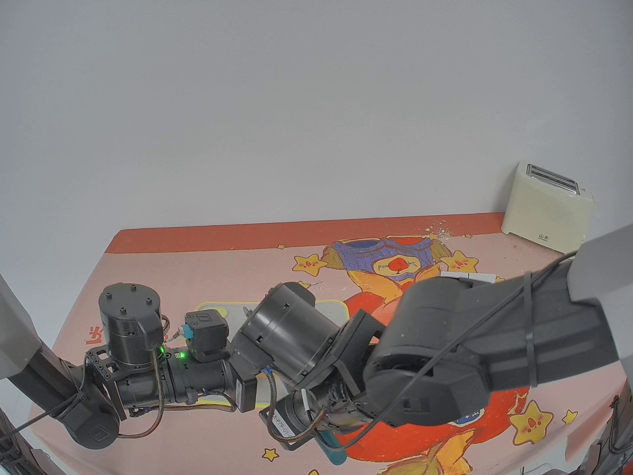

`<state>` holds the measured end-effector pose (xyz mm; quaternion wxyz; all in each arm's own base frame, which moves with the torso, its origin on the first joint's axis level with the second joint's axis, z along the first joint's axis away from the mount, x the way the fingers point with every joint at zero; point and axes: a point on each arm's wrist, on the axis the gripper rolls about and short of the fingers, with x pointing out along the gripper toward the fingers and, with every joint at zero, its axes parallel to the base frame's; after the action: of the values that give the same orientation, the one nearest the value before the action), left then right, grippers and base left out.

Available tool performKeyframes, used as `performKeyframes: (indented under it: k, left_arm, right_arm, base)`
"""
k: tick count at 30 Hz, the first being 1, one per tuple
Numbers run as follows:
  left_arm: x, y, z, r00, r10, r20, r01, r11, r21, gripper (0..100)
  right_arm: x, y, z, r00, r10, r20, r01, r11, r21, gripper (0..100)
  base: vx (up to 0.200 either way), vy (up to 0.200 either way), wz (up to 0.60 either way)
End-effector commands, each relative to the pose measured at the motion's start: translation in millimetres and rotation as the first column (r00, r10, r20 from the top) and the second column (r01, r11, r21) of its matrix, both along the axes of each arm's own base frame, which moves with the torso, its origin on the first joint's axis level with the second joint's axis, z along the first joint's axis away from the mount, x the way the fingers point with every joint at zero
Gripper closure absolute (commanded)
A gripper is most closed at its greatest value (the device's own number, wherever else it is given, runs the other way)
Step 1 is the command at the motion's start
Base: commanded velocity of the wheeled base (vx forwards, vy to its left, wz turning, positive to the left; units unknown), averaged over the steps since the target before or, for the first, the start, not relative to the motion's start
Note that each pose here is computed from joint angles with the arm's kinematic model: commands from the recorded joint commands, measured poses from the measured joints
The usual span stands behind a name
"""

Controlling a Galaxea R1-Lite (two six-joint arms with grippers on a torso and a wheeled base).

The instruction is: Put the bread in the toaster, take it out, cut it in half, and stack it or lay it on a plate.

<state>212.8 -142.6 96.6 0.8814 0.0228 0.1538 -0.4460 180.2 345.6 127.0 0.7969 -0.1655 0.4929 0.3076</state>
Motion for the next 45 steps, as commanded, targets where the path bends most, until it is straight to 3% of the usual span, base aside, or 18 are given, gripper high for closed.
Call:
performKeyframes:
  k: [1,11,16,25,45]
  left_arm:
    - [-2.9,1.7,-4.4,1.0,0.0,-0.015,0.001,1.0,0.011,100]
    - [-0.1,0.0,-2.5,1.0,0.003,-0.003,-0.003,1.0,-0.008,100]
    - [8.2,-2.0,6.8,0.999,0.036,0.028,-0.034,0.997,-0.072,100]
    - [12.6,-4.6,-14.6,0.998,0.06,-0.03,-0.06,0.998,-0.026,100]
    - [14.6,-7.3,-20.9,0.998,0.054,-0.02,-0.055,0.998,-0.035,100]
  right_arm:
    - [0.2,0.4,-0.4,1.0,-0.001,-0.001,0.001,1.0,0.0,100]
    - [0.1,-1.9,-1.2,1.0,-0.007,-0.015,0.007,1.0,0.0,100]
    - [-0.7,-2.1,-0.4,1.0,-0.006,-0.016,0.006,1.0,0.002,100]
    - [-0.6,-3.1,0.1,1.0,-0.009,-0.017,0.009,1.0,0.002,100]
    - [0.9,-3.9,-3.7,1.0,-0.013,-0.026,0.013,1.0,-0.006,100]
  base:
    - [0.0,0.0,0.0]
    - [0.0,0.0,0.0]
    - [0.0,0.0,0.0]
    - [0.0,0.0,0.0]
    - [0.0,0.0,0.0]
